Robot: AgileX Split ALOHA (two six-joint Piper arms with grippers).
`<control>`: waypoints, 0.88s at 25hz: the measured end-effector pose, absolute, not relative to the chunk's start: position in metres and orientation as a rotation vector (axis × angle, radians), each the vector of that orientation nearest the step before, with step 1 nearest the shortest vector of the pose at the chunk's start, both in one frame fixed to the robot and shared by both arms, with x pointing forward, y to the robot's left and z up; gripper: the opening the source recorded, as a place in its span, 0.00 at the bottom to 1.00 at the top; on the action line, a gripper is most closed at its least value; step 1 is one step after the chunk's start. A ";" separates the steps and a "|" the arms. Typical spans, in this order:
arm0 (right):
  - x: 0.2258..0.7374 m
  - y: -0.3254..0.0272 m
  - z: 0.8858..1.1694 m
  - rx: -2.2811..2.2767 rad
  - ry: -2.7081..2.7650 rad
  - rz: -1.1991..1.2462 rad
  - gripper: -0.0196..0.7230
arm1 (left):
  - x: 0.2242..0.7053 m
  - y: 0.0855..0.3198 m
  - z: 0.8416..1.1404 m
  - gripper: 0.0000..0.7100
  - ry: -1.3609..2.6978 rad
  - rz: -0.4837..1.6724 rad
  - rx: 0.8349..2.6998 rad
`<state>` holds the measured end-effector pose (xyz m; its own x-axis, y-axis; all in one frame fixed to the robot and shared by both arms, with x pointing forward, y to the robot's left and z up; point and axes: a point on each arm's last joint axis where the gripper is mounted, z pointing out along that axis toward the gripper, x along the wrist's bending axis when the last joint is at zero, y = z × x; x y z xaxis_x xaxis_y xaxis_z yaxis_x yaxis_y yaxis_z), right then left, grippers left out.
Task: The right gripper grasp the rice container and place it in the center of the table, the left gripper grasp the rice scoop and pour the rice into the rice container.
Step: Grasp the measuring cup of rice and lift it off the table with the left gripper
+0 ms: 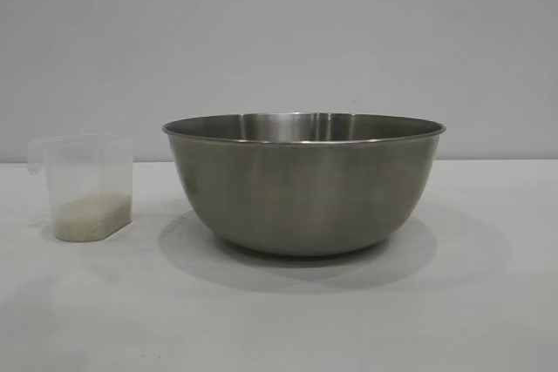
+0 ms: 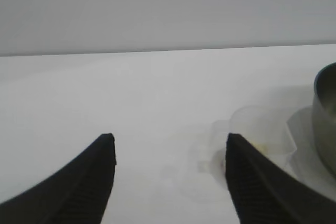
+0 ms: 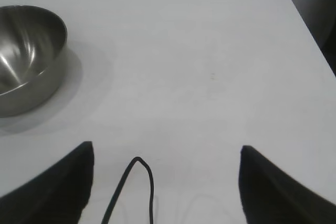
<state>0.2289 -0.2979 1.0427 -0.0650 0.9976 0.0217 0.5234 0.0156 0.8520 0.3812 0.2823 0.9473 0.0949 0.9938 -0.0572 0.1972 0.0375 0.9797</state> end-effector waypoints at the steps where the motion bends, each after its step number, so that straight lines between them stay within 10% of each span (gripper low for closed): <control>1: 0.229 -0.298 1.043 1.573 1.659 0.950 0.71 | 0.383 0.281 0.946 0.57 1.295 0.993 1.352; 22: 0.229 -0.298 1.043 1.573 1.659 0.950 0.71 | 0.437 0.260 0.881 0.57 1.356 0.776 1.566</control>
